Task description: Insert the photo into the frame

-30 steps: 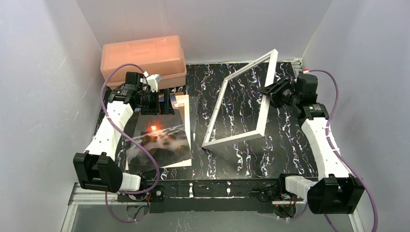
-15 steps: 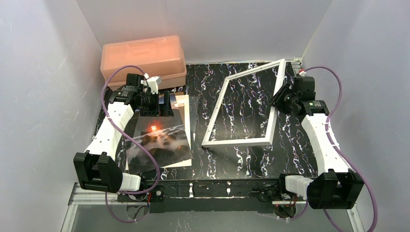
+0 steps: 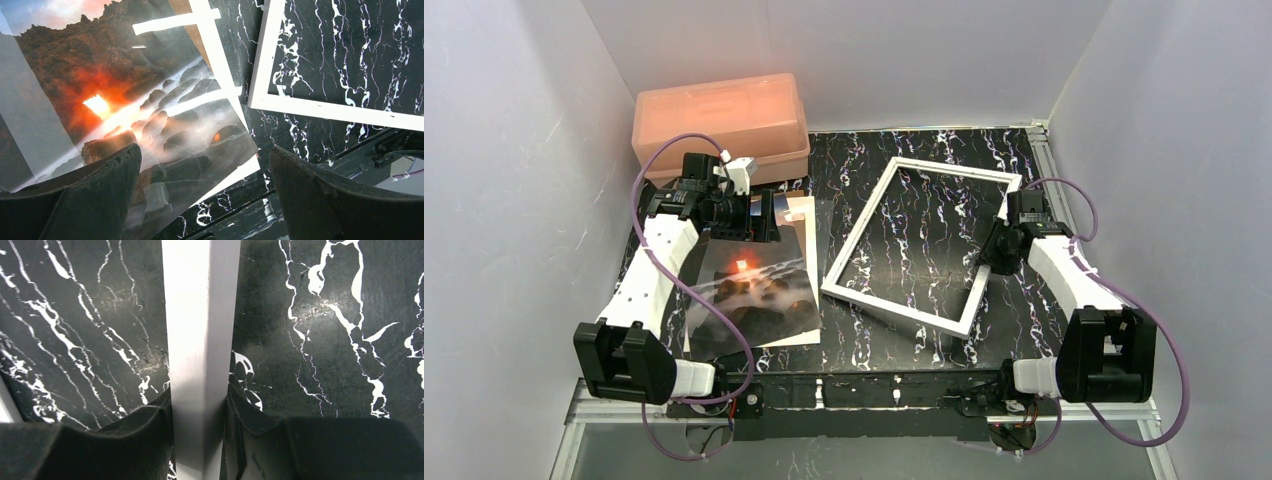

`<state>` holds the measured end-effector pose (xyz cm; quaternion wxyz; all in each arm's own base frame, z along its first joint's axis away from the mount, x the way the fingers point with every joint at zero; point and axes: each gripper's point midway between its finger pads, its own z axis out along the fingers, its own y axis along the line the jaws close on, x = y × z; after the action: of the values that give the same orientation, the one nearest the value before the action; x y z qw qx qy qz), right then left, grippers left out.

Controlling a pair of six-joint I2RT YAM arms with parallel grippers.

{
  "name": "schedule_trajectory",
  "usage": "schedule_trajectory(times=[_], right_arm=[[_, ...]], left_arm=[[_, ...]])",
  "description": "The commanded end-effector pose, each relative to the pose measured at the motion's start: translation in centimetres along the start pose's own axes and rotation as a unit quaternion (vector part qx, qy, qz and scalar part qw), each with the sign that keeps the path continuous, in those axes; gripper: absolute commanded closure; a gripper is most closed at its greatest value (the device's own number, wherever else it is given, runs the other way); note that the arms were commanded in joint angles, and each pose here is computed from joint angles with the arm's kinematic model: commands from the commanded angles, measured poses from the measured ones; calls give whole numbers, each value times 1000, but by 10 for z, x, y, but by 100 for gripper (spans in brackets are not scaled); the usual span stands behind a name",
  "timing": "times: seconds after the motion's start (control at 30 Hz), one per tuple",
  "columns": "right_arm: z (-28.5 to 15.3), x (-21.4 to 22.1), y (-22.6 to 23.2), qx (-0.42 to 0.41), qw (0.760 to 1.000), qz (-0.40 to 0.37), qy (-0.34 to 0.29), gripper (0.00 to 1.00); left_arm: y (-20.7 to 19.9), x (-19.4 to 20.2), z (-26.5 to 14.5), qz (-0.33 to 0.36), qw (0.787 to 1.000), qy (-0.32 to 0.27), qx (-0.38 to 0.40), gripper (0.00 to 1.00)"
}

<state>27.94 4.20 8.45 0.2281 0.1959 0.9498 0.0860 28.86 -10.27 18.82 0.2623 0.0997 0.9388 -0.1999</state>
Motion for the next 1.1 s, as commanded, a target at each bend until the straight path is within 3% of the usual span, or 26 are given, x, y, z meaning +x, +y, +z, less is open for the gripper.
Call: schedule_trajectory(times=[0.0, 0.37, 0.53, 0.7, 0.83, 1.07], right_arm=[[10, -12, -7, 15, 999, -23, -33, 57], [42, 3, -16, 32, 999, -18, 7, 41], [36, -6, -30, 77, 997, -18, -5, 32], [33, -21, -33, 81, 996, -12, -38, 32], [49, -22, -36, 83, 996, -13, -20, 34], [76, -38, -20, 49, 999, 1, -21, 33]], left_arm=[[-2, 7, -9, 13, 1000, -3, -4, 1], [0, 14, -10, 31, 999, 0, -3, 2], [-1, 18, -8, 34, 999, 4, 2, 2], [-4, 22, 5, 26, 999, 16, 23, 2], [-3, 27, 19, 32, 998, 34, 31, 2], [-15, 40, 61, 112, 990, 74, 43, 2]])
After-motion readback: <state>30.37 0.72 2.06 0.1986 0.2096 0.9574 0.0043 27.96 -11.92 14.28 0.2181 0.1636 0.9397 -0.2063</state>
